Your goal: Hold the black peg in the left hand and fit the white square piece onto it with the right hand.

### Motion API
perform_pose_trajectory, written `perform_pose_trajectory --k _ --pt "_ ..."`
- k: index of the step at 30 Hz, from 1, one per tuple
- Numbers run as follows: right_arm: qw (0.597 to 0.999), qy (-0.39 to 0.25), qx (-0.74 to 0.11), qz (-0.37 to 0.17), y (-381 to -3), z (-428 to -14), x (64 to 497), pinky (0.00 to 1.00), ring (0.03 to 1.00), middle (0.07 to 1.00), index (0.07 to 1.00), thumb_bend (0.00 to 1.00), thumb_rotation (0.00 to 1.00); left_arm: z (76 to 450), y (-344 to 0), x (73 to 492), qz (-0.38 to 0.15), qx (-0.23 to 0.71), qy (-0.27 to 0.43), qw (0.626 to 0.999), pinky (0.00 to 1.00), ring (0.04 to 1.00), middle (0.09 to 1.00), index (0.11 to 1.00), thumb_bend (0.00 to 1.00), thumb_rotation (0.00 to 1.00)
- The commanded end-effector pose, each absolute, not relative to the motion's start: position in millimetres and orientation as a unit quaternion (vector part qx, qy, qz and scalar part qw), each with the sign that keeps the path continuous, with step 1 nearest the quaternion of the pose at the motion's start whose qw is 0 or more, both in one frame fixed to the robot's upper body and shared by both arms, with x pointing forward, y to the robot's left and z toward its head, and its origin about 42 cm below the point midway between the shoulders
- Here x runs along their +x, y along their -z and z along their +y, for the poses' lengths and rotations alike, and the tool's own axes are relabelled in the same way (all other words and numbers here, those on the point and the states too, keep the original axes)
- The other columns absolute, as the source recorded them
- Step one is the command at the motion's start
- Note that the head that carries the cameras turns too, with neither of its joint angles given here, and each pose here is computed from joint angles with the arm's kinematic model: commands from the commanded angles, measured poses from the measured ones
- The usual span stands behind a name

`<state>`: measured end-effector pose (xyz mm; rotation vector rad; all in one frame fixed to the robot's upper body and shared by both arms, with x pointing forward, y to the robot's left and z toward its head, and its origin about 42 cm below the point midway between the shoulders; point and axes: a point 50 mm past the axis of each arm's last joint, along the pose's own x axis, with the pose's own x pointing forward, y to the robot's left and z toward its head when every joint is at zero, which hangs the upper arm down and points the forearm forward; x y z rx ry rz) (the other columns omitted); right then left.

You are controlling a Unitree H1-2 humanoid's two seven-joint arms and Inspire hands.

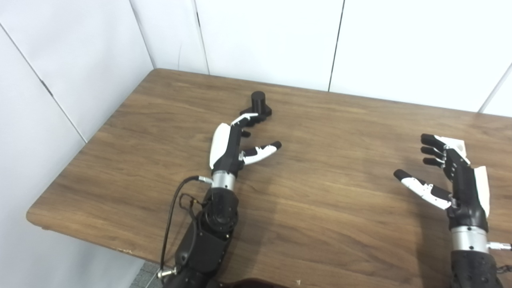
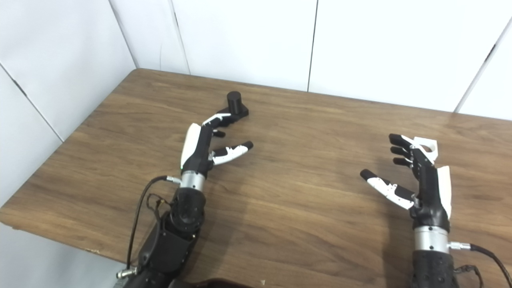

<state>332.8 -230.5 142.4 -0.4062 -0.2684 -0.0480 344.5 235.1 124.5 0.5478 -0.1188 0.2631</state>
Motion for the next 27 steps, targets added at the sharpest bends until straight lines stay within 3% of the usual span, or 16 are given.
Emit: perform_pose_trajectory --k 1,9,17,27 --pt "0.964 0.029 -0.224 -0.144 -144 -247 336 0.68 0.754 0.781 0.749 0.73 0.22 243 -149 361 -0.097 0.289 -0.152 0.94 0.66 0.783 0.77 0.671 0.73 0.23" --pt "0.963 0.029 -0.223 -0.147 -145 -247 338 0.68 0.747 0.776 0.748 0.73 0.22 256 -163 374 -0.093 0.335 -0.172 0.922 0.74 0.857 0.833 0.711 0.75 0.3" --pt "0.964 0.03 -0.221 -0.146 -143 -247 339 0.69 0.757 0.78 0.749 0.73 0.22 262 -174 383 -0.094 0.355 -0.184 0.912 0.99 0.959 0.908 0.733 0.79 0.38" --pt "0.963 0.032 -0.224 -0.147 -142 -247 338 0.69 0.754 0.782 0.751 0.73 0.22 266 -185 395 -0.092 0.414 -0.188 0.886 1.0 1.0 0.984 0.765 0.85 0.46"
